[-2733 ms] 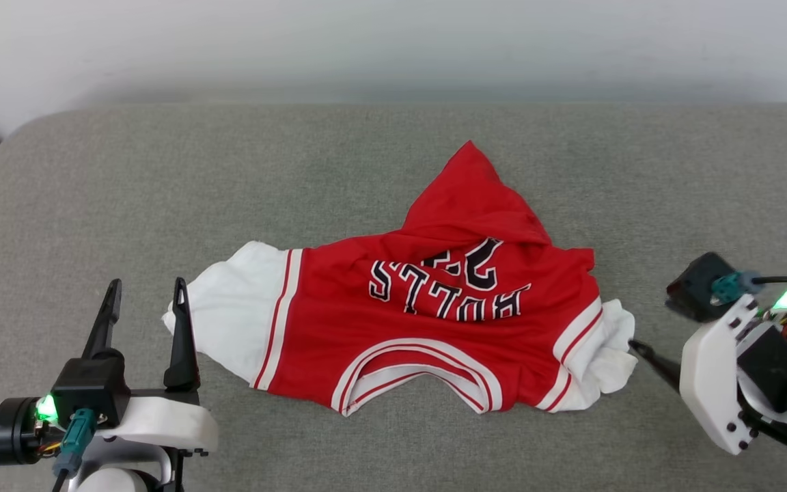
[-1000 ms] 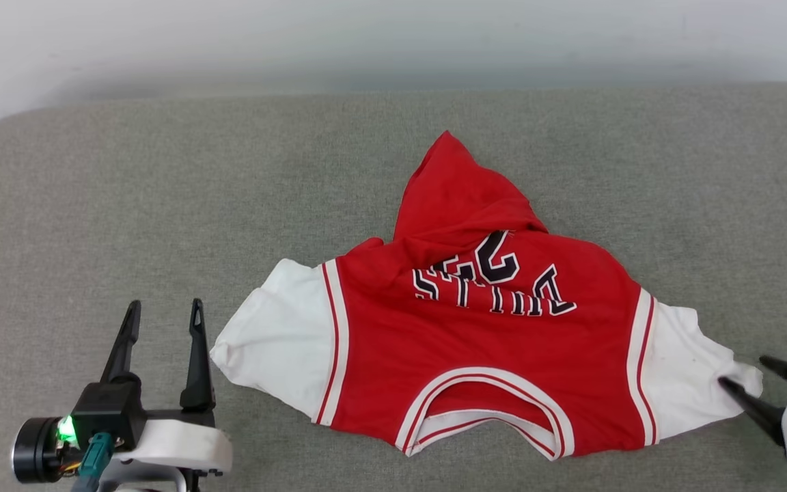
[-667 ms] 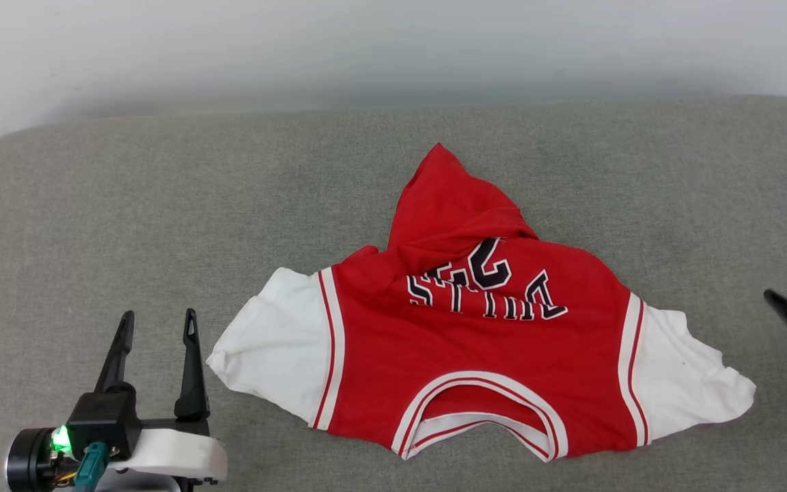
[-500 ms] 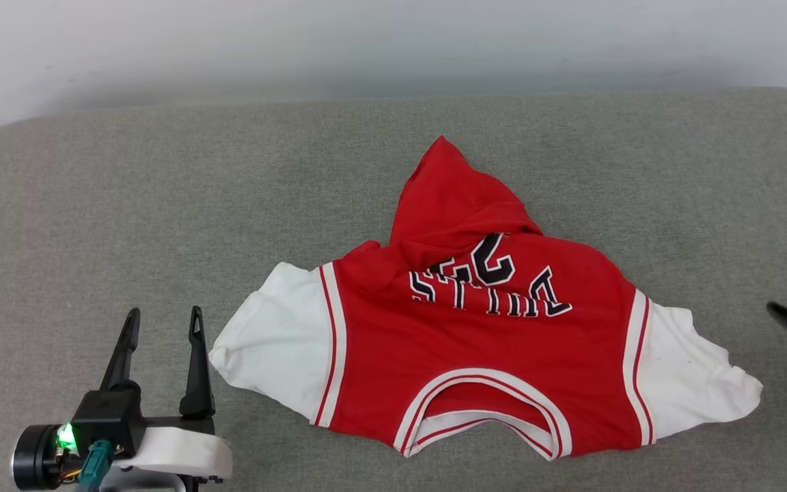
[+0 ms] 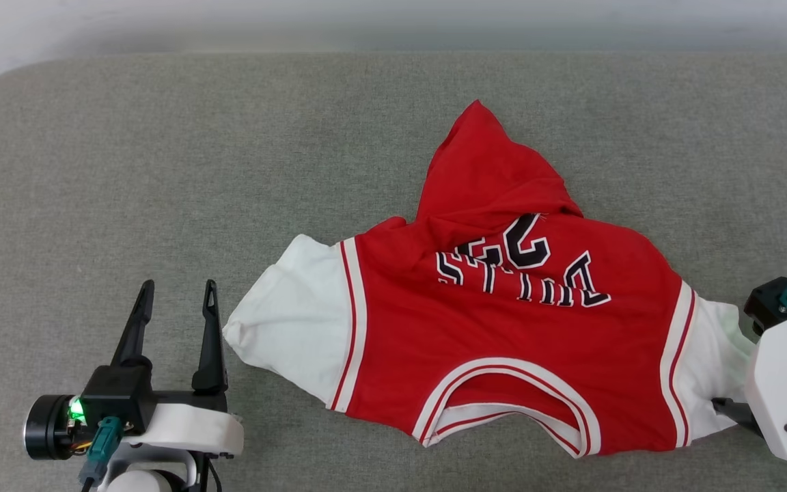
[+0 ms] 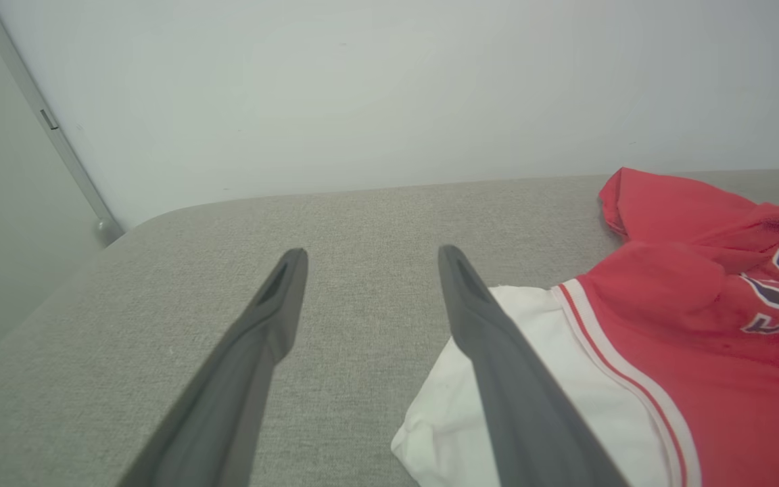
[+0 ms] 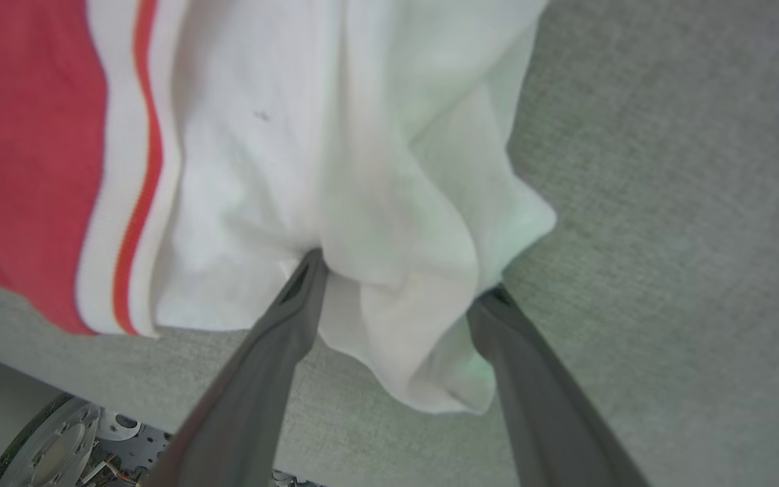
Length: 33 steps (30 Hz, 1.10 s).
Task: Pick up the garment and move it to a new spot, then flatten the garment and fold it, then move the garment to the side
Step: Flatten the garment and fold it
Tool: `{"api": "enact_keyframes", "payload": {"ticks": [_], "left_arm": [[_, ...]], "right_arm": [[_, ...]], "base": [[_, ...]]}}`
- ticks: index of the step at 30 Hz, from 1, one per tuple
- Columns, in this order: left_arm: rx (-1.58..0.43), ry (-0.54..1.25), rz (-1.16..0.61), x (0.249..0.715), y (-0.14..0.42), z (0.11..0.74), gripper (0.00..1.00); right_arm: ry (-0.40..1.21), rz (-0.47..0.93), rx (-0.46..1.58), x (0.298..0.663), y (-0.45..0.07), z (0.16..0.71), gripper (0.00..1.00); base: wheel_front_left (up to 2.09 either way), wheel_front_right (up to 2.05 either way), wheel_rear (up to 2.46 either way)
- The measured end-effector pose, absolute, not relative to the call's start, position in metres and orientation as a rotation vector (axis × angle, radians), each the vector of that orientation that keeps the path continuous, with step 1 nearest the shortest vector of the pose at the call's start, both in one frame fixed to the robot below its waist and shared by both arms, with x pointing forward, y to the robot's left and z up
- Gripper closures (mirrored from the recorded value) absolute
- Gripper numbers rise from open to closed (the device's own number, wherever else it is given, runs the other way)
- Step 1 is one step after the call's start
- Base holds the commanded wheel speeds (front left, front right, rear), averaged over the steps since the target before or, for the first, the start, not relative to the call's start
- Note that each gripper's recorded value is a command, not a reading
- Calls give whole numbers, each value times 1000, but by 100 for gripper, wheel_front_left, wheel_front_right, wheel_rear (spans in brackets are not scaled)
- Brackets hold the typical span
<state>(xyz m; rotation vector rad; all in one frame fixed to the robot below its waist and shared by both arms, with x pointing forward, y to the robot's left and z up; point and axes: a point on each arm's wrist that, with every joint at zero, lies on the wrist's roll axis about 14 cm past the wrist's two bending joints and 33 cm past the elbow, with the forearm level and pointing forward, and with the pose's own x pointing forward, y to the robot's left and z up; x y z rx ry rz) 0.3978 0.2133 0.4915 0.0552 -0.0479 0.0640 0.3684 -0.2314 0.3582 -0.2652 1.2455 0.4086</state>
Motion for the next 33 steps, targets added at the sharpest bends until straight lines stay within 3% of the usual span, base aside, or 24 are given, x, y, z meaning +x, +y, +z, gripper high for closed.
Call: {"api": "enact_keyframes", "payload": {"ticks": [6, 7, 8, 9, 16, 24, 33], "left_arm": [[58, -44, 64, 403, 215, 490, 0], [60, -46, 64, 403, 216, 490, 0], [64, -49, 62, 403, 216, 491, 0], [71, -54, 56, 403, 216, 493, 0], [134, -148, -2, 413, 221, 529, 0], [272, -111, -104, 442, 224, 556, 0], [265, 321, -285, 451, 208, 520, 0]], "right_arm": [[1219, 406, -257, 371, -232, 348, 0], [1200, 405, -255, 372, -232, 349, 51], [1181, 401, -244, 374, -233, 350, 95], [1158, 396, -231, 375, -234, 352, 100], [905, 386, -208, 400, -236, 393, 100], [767, 397, -198, 397, -239, 422, 100], [733, 395, -216, 393, -238, 428, 100]], "base": [[0, 0, 0], [0, 0, 0], [0, 0, 0], [0, 0, 0], [0, 0, 0], [0, 0, 0], [0, 0, 0]]}}
